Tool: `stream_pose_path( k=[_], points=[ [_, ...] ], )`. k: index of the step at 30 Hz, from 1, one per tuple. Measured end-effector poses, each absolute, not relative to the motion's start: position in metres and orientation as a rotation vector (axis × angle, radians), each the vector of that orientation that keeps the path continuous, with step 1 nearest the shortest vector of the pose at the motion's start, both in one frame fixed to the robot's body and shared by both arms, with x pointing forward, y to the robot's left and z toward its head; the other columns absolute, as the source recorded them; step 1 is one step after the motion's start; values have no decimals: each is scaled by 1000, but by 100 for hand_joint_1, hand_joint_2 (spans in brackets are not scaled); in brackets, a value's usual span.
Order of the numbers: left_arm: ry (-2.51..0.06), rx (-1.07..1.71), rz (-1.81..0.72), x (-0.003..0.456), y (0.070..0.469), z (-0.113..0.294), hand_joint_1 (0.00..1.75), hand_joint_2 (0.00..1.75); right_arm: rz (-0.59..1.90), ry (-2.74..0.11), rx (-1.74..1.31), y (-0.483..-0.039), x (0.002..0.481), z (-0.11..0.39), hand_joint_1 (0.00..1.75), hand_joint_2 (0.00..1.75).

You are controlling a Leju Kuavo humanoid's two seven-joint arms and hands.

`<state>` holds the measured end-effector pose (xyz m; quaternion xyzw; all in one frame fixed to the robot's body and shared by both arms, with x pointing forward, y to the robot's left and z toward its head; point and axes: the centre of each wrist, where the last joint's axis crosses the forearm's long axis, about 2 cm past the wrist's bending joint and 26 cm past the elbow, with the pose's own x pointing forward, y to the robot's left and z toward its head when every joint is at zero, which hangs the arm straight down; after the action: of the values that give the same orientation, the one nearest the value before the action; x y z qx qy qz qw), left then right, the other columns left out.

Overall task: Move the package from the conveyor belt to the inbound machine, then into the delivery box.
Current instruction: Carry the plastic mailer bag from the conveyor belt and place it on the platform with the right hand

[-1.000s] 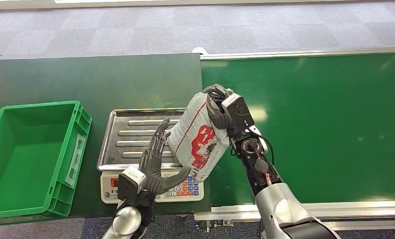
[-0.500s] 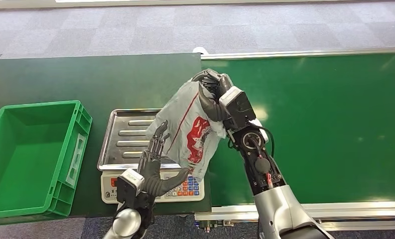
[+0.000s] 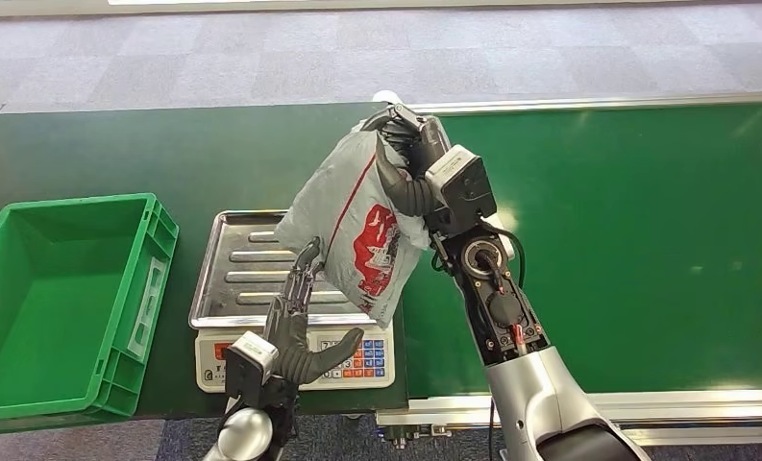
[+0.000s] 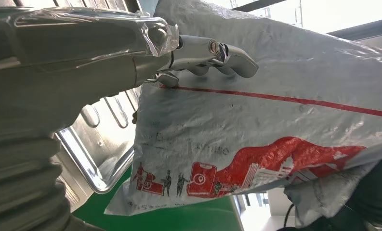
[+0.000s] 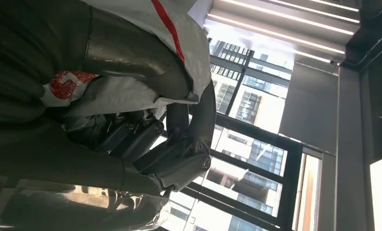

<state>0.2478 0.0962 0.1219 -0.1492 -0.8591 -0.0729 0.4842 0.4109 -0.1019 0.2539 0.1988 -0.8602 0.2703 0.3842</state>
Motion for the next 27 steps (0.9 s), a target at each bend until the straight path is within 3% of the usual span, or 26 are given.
stream_pose_path(
  k=[14, 27],
  points=[
    [-2110, -333, -152, 244, 97, 122, 0, 175, 534, -1881, 439, -136, 419, 171, 175, 175],
    [-2280, -78, 40, 252, 135, 146, 0, 175, 483, -1769, 456, -147, 415, 149, 175, 175]
  ],
)
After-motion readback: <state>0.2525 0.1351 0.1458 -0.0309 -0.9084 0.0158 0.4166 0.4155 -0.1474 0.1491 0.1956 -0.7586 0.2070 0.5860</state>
